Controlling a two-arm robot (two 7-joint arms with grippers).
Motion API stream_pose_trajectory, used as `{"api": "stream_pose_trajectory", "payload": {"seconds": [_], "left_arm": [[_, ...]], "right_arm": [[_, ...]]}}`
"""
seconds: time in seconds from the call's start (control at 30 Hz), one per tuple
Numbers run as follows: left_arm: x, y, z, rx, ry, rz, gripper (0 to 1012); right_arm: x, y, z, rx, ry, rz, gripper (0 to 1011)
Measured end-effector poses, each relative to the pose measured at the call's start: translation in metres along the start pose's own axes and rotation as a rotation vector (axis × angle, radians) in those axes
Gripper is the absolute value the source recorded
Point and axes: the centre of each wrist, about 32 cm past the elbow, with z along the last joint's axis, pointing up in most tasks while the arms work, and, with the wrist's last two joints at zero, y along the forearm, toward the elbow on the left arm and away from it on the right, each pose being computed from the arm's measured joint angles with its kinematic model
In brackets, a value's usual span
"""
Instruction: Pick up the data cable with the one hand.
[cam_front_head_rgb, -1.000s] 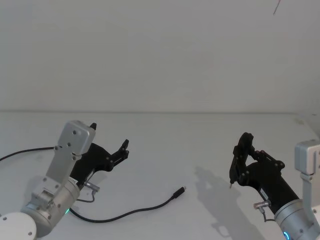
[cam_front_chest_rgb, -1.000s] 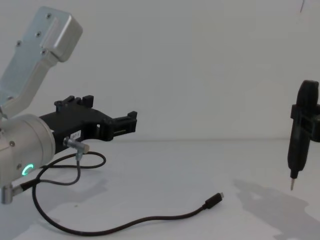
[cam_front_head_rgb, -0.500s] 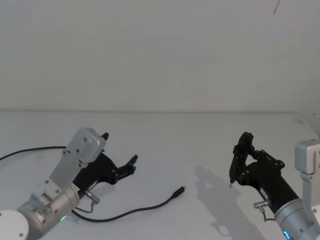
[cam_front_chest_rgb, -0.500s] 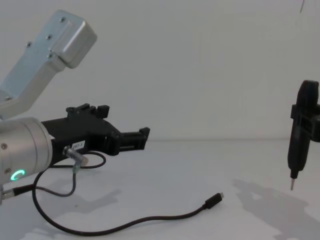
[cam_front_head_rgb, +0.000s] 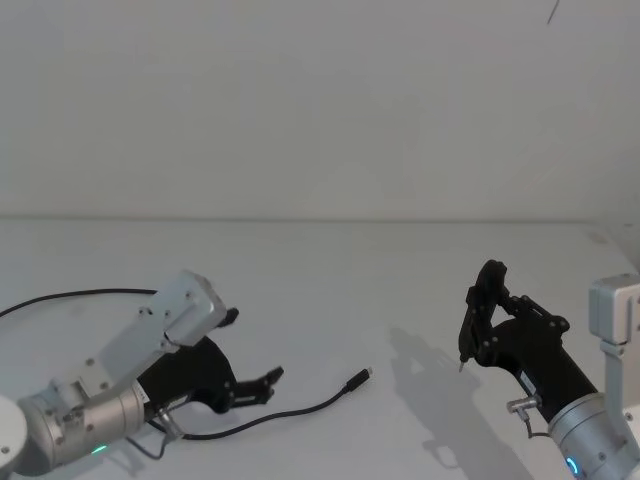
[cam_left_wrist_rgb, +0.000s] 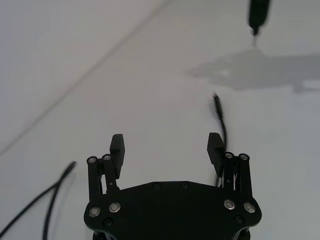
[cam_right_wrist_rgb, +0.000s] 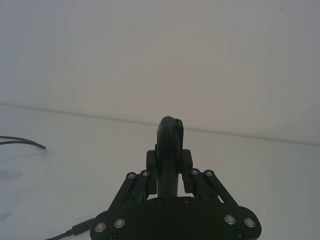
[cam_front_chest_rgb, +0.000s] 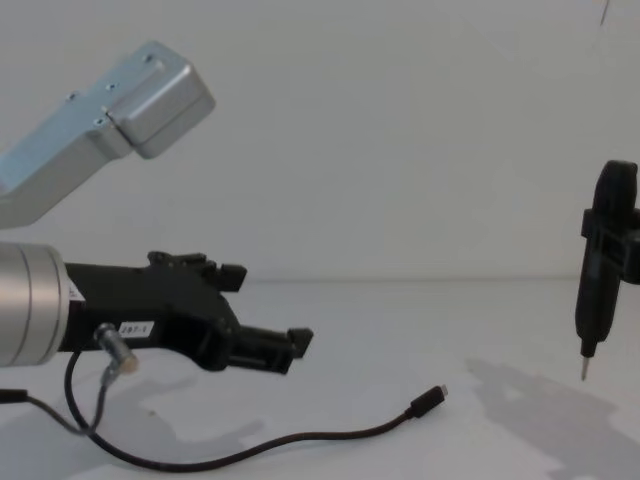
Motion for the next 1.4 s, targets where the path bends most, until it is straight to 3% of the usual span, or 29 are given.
{"api": "stream_pose_trajectory", "payload": {"seconds": [0.27,0.47,0.7,1.1,1.4], "left_arm": [[0.0112,-0.0001,0.0088,0.093,0.001,-0.134,1001],[0.0236,-0.0106,0.0161,0.182,0.005,-0.247,1001],[0.0336,-0.0231,0.0215,0.241,0.023,-0.326,1001],[0.0491,-0.0398,0.0275,0.271,0.092,-0.377,1001],[0.0556,-0.0479,0.0281,0.313,0.120,-0.390,1001]], "right_arm": [[0.000,0.000,0.000,0.000,0.000,0.000,279],[0.000,0.000,0.000,0.000,0.000,0.000,279],[0.000,0.000,0.000,0.000,0.000,0.000,279],[0.000,0.000,0.000,0.000,0.000,0.000,279],[0.000,0.000,0.000,0.000,0.000,0.000,279]]}}
